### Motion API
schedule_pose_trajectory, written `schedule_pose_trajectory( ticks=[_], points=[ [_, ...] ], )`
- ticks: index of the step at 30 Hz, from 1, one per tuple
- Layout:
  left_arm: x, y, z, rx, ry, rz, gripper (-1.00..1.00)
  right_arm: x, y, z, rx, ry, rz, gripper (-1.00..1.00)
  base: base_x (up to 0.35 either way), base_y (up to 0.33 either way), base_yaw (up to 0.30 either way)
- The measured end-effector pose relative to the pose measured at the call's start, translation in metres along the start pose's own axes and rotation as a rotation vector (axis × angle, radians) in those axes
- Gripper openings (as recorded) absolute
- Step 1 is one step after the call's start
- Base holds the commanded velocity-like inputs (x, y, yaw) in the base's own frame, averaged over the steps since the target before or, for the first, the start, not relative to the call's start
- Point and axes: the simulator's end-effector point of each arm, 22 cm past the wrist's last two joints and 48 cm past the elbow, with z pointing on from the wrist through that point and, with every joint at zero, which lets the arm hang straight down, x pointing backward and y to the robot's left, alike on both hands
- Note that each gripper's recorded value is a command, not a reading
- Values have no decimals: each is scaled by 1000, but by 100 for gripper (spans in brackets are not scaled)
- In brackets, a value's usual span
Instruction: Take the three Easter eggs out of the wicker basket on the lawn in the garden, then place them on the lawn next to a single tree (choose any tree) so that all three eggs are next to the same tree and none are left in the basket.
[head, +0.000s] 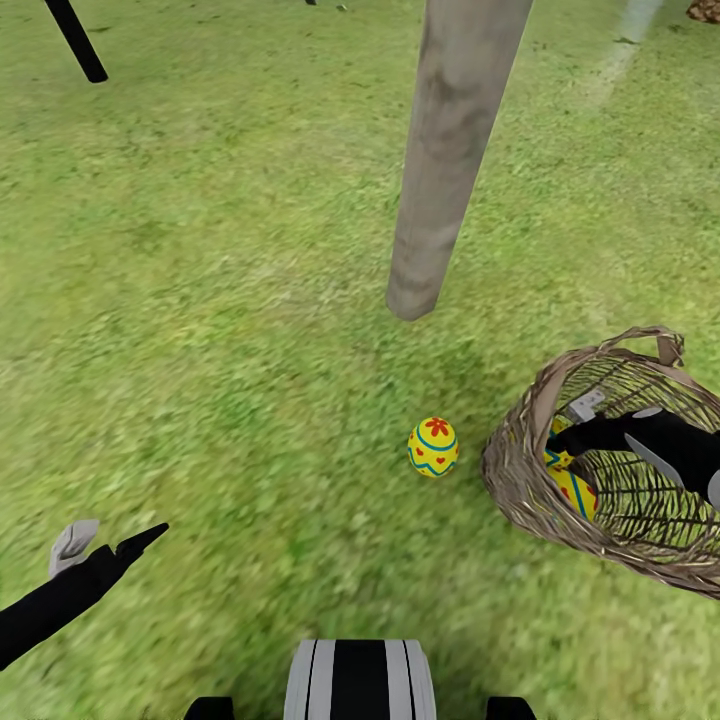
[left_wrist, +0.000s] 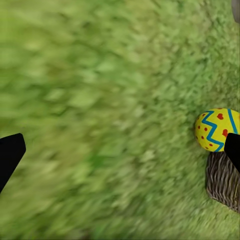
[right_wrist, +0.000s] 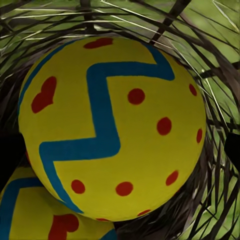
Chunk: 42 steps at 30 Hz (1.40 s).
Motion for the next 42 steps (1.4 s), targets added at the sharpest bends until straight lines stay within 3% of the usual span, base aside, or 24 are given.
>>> schedule_pose_trajectory(
  ticks=[7, 24, 42],
  points=[
    [0, 0, 0, 0, -1, -1, 100, -7, 0, 0, 0, -29, -13, 100, 0, 0, 0],
    [-2, 2, -2, -3, -5, -1, 100, -8, 1, 0, -2, -32, -15, 100, 0, 0, 0],
    [-1, 3, -1, -6, -1, -1, 100, -21, 15, 2, -33, -55, -34, 100, 0, 0, 0]
  ],
)
